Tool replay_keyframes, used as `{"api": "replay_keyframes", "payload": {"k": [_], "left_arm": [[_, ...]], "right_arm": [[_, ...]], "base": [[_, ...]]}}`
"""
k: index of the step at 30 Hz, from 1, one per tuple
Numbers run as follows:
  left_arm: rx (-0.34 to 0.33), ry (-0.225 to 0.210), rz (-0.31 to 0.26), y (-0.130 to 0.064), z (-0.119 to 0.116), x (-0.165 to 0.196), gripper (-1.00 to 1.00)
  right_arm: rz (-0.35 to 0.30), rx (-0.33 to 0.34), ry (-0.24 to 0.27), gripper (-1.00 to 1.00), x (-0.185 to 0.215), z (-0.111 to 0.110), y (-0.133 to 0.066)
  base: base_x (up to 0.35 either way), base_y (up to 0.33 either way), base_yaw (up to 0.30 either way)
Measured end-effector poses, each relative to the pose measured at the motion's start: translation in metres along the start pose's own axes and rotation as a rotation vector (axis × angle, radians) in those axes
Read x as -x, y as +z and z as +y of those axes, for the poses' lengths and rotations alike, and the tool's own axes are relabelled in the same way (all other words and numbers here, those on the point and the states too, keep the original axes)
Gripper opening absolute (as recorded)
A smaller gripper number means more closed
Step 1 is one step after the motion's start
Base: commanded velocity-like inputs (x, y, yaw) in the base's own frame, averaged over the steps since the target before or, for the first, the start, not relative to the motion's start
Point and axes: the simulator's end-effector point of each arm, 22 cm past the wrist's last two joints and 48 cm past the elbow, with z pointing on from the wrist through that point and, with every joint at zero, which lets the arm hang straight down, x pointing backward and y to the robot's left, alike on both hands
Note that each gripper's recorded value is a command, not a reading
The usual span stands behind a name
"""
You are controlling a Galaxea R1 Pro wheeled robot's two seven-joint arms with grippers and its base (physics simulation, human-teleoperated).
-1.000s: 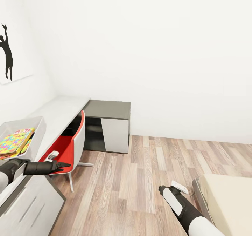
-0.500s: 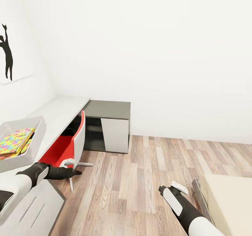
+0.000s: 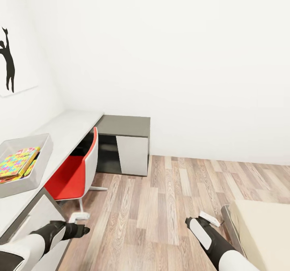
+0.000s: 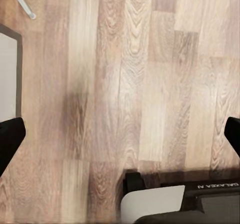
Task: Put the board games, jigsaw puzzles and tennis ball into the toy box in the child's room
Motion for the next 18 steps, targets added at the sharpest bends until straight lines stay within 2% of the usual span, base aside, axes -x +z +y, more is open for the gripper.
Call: {"api": "replay_keyframes", "payload": {"k": [4, 6, 9, 15, 18], "left_arm": [[0.065, 0.014, 0.006, 0.008, 0.006, -0.034, 1.00], [0.094, 0.022, 0.001, 0.011, 0.007, -0.050, 1.00], [0.139, 0.033, 0.003, 0.015, 0.006, -0.081, 1.00], [0.195, 0.044, 0.028, 0.016, 0.011, -0.130, 1.00], [0.203, 0.051, 0.039, 0.014, 0.012, -0.163, 1.00]], "right_arm": [[0.007, -0.011, -0.010, 1.00, -0.008, -0.002, 0.002], [0.022, -0.037, -0.034, 1.00, -0.020, -0.010, 0.006], [0.063, -0.094, -0.089, 1.00, -0.053, -0.028, 0.015], [0.098, -0.165, -0.127, 1.00, -0.097, -0.052, 0.020], [0.142, -0.219, -0.146, 1.00, -0.136, -0.074, 0.020]], "base": [[0.000, 0.000, 0.000], [0.000, 0.000, 0.000], [0.000, 0.000, 0.000], [0.000, 0.000, 0.000], [0.000, 0.000, 0.000]]}}
